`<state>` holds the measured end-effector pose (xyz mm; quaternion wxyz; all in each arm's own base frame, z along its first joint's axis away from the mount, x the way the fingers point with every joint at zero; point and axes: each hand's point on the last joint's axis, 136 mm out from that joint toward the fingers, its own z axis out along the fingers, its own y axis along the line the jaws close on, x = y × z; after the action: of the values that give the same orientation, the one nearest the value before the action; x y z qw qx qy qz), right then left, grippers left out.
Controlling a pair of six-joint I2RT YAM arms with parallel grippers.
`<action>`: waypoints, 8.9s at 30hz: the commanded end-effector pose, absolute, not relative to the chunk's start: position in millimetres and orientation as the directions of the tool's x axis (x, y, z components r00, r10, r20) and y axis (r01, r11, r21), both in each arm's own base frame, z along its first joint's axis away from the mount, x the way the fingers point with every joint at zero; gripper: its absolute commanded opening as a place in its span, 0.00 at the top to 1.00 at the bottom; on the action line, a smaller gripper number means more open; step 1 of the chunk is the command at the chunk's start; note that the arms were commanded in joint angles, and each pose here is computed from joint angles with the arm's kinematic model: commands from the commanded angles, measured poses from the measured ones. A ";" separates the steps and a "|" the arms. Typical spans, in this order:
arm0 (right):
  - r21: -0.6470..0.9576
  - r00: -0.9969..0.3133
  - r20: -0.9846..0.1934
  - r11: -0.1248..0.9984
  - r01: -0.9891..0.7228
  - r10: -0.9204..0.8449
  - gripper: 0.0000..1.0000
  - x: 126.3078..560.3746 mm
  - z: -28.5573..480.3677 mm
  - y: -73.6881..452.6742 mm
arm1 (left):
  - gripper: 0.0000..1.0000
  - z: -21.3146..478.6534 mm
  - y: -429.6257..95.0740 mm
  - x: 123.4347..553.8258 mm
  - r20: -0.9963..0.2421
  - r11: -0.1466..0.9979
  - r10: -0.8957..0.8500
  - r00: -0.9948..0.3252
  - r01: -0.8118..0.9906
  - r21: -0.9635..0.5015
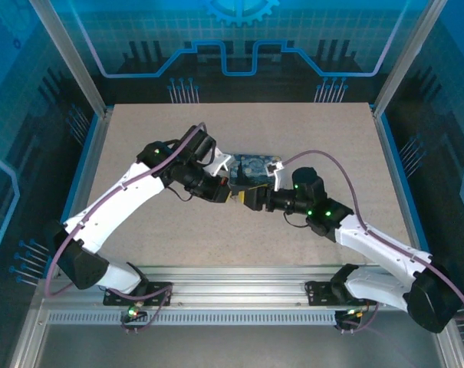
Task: Unlock a padlock with a key
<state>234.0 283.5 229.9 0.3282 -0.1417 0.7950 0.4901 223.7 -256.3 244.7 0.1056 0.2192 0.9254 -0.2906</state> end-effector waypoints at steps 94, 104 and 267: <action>0.520 -0.530 -0.842 0.419 -0.744 0.105 1.00 207.6 301.8 265.5 | 0.59 300.2 -263.0 236.9 -0.442 0.574 0.111 -0.890 0.420 -0.703; 0.095 -0.321 -0.927 0.709 -0.699 -0.192 1.00 242.9 310.0 249.5 | 0.41 311.6 -224.1 277.0 -0.367 0.553 -0.201 -0.908 0.204 -0.808; 0.877 -0.726 -0.390 -0.012 -0.480 0.566 0.81 256.4 339.8 299.3 | 1.00 353.1 -256.7 293.5 -0.581 0.474 -0.531 -0.617 0.352 -0.807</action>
<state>257.3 302.7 328.3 0.3515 0.0321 0.6194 0.7012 297.4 -259.9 341.4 0.4178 -0.0580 0.7563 -0.5002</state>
